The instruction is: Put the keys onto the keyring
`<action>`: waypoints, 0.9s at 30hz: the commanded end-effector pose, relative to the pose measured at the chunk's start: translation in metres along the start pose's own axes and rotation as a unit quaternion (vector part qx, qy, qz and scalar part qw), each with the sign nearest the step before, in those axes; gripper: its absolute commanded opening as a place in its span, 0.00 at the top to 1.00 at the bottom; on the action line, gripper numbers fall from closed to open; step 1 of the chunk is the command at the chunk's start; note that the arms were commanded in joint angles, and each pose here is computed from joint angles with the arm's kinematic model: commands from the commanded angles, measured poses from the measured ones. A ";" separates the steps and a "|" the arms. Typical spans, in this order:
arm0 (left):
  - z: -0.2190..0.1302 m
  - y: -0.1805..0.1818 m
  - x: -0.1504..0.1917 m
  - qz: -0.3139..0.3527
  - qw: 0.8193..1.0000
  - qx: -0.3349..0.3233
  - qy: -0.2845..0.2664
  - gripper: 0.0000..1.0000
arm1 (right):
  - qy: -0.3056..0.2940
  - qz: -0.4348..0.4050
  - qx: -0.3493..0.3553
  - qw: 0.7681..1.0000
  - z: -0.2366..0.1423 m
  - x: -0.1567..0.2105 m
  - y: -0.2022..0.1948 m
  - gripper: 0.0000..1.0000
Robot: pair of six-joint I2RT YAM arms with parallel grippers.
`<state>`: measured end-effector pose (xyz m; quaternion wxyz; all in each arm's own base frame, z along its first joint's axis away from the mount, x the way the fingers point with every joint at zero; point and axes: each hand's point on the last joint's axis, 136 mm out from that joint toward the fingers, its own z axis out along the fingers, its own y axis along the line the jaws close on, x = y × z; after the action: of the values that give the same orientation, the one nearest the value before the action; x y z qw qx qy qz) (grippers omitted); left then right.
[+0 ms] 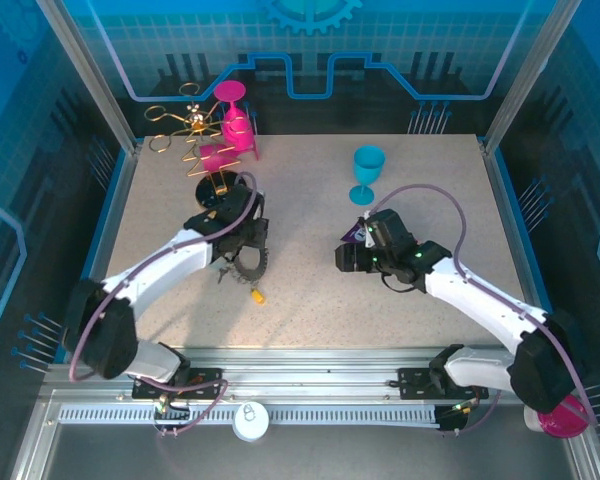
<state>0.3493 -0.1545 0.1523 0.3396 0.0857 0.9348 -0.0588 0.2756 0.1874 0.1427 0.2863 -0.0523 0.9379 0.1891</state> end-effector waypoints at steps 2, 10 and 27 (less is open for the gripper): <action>-0.037 -0.050 -0.018 0.152 0.973 0.145 -0.094 1.00 | -0.047 -0.061 -0.024 0.997 -0.036 -0.029 0.006 0.23; -0.099 -0.108 -0.021 0.320 0.870 0.310 -0.213 1.00 | -0.137 -0.300 -0.104 0.938 -0.091 -0.054 0.047 0.25; -0.146 -0.155 -0.010 0.440 0.717 0.468 -0.271 1.00 | -0.155 -0.537 -0.293 0.776 -0.098 -0.014 0.118 0.57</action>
<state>0.2481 -0.2745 0.2509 0.4629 0.5815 0.5811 -0.3314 0.2178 0.2456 0.2491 0.4394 -0.5693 0.6431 0.2632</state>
